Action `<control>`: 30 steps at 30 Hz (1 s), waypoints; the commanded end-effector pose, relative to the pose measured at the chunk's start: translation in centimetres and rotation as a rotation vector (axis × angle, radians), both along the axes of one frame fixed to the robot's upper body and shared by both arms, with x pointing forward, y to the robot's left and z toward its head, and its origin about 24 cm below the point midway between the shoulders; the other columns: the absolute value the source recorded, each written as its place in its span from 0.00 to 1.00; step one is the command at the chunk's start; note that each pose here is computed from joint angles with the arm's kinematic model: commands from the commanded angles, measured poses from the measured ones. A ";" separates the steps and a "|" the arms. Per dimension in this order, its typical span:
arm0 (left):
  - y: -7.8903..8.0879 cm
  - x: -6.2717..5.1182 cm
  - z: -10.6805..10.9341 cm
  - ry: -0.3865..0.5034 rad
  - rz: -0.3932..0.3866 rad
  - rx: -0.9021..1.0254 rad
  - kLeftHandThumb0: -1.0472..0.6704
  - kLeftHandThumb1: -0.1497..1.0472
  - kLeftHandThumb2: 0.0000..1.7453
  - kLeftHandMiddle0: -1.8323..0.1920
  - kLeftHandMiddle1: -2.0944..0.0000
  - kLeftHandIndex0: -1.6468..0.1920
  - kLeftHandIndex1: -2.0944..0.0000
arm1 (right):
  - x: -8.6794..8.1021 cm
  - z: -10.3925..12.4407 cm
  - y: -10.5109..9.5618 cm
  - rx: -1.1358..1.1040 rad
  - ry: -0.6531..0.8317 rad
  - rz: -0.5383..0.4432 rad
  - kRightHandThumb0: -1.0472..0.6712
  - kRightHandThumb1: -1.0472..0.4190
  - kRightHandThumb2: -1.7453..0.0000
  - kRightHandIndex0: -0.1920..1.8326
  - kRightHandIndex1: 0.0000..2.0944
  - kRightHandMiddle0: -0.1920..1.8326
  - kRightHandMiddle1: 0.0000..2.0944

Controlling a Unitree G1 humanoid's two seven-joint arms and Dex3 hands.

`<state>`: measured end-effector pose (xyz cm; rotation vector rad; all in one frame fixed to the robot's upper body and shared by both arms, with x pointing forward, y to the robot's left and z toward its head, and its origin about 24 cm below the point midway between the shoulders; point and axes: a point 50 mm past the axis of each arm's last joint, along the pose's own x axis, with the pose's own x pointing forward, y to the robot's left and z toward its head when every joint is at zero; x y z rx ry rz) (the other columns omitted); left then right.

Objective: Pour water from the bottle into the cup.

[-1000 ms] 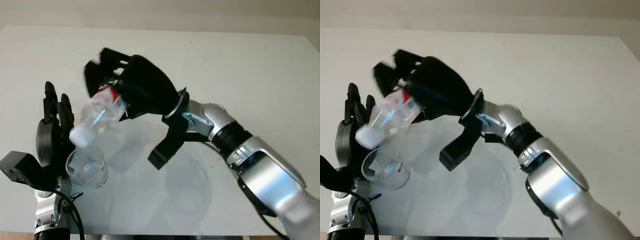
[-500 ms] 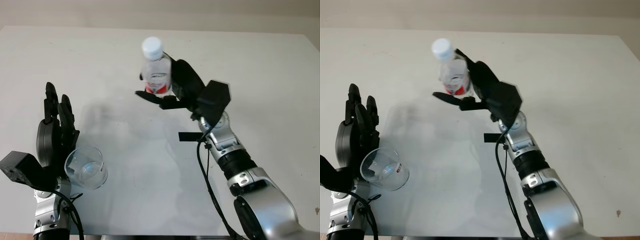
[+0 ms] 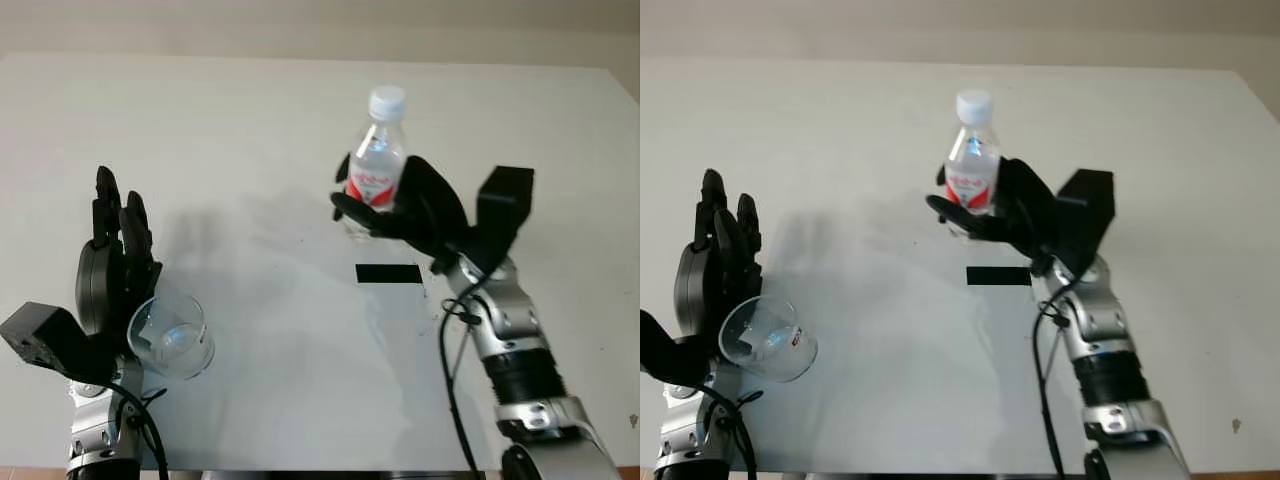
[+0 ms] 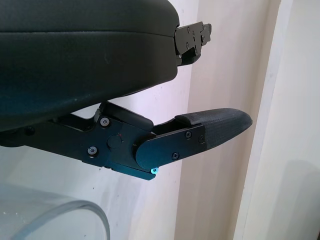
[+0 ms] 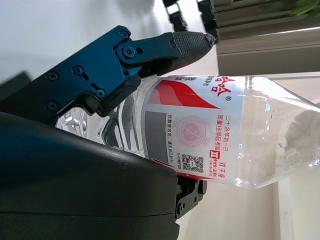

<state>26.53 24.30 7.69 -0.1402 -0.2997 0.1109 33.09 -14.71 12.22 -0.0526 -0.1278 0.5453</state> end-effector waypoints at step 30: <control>0.6 -0.8 -0.7 0.031 -0.010 -0.020 0.18 1.00 0.38 0.99 0.98 1.00 1.00 | -1.5 -7.8 -1.1 -0.050 0.131 -0.179 0.27 0.00 0.74 0.58 1.00 0.38 1.00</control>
